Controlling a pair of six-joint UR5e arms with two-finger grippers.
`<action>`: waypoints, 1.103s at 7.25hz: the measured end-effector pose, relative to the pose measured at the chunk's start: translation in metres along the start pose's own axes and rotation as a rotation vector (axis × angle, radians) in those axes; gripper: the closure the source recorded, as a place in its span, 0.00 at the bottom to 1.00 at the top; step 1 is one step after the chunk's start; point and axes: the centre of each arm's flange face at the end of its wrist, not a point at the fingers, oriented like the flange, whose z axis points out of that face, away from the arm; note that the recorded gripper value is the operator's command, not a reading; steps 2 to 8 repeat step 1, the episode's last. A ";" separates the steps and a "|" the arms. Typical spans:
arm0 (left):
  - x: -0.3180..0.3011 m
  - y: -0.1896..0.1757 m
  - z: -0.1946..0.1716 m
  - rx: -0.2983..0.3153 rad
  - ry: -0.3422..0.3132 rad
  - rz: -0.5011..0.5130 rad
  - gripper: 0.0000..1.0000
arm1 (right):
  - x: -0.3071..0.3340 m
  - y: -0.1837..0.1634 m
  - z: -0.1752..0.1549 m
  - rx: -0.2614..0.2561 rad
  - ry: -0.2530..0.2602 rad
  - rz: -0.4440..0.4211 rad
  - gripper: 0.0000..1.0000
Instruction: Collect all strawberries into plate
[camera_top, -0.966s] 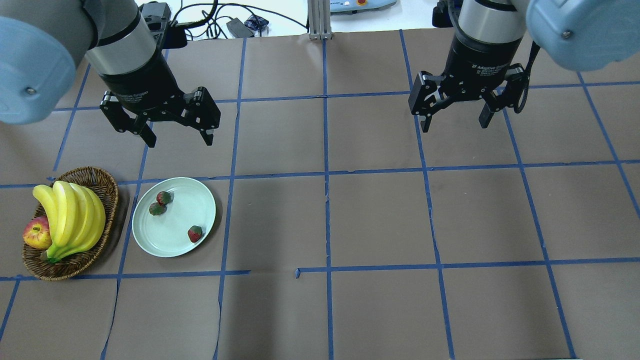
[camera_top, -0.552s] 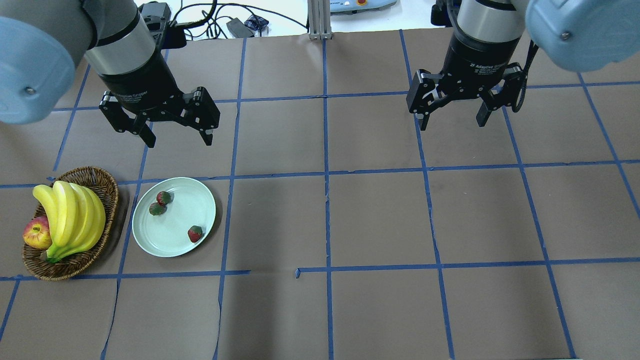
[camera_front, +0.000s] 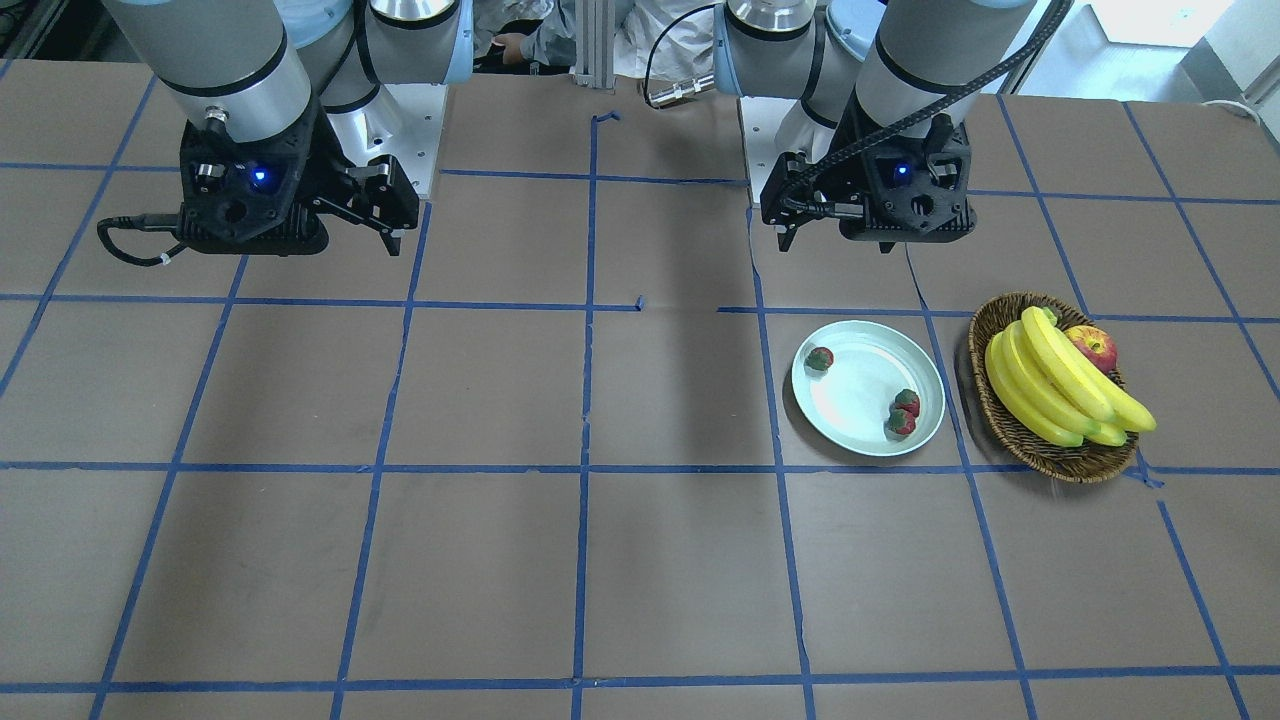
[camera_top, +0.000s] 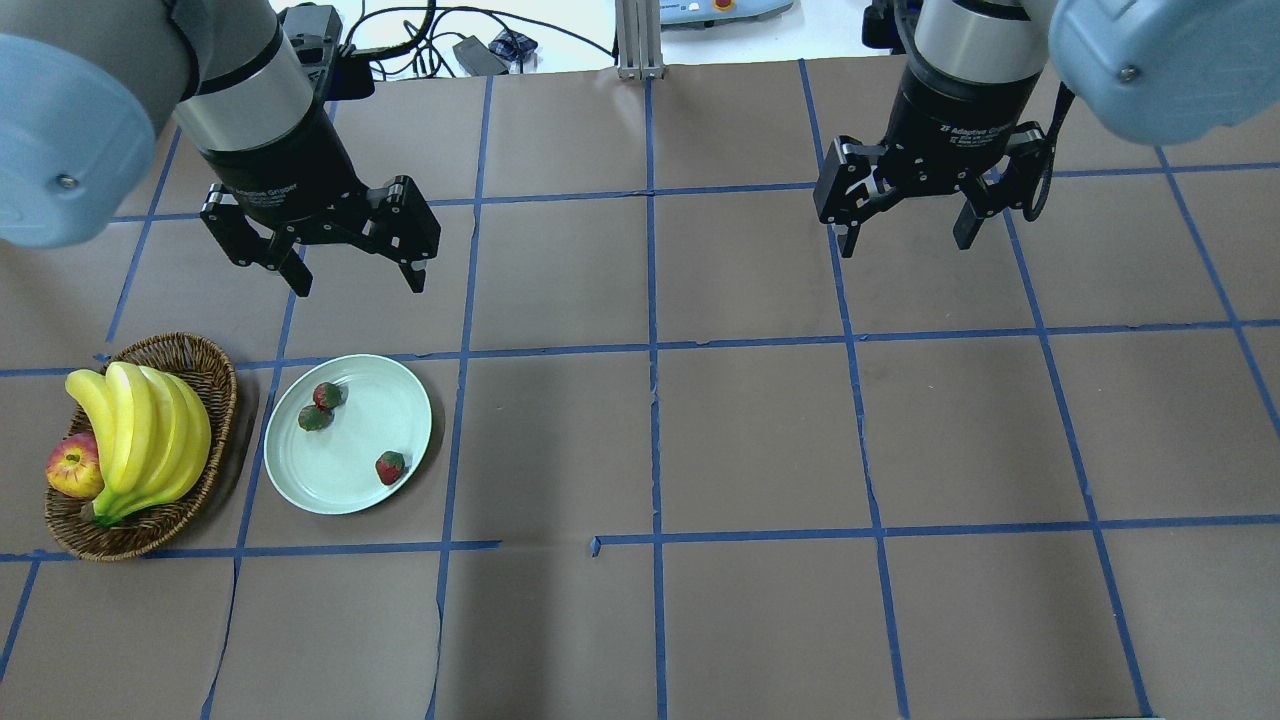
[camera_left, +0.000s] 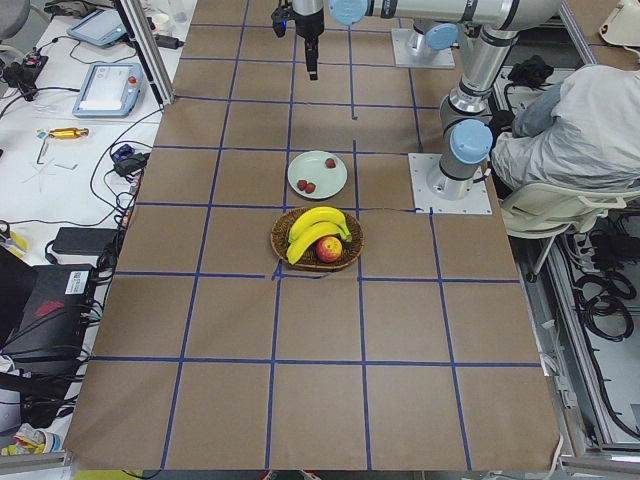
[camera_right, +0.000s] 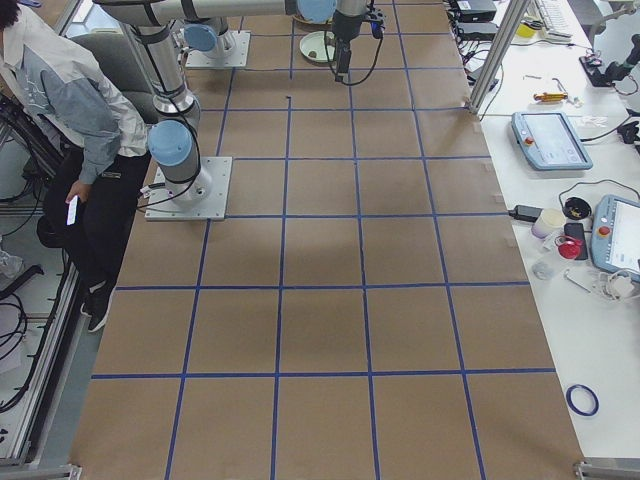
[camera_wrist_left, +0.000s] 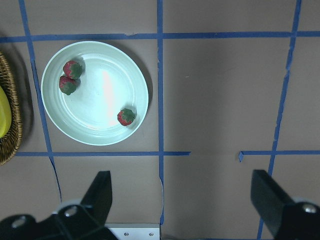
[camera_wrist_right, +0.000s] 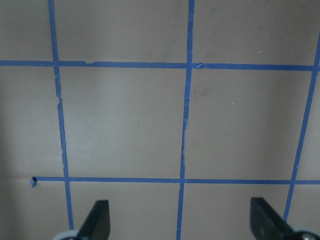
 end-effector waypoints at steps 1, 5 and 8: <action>0.000 0.000 0.000 0.001 -0.001 0.000 0.00 | 0.000 0.000 0.000 -0.001 0.001 -0.002 0.00; 0.000 0.000 0.000 0.001 -0.001 0.000 0.00 | 0.000 0.000 0.000 -0.001 0.001 -0.002 0.00; 0.000 0.000 0.000 0.001 -0.001 0.000 0.00 | 0.000 0.000 0.000 -0.001 0.001 -0.002 0.00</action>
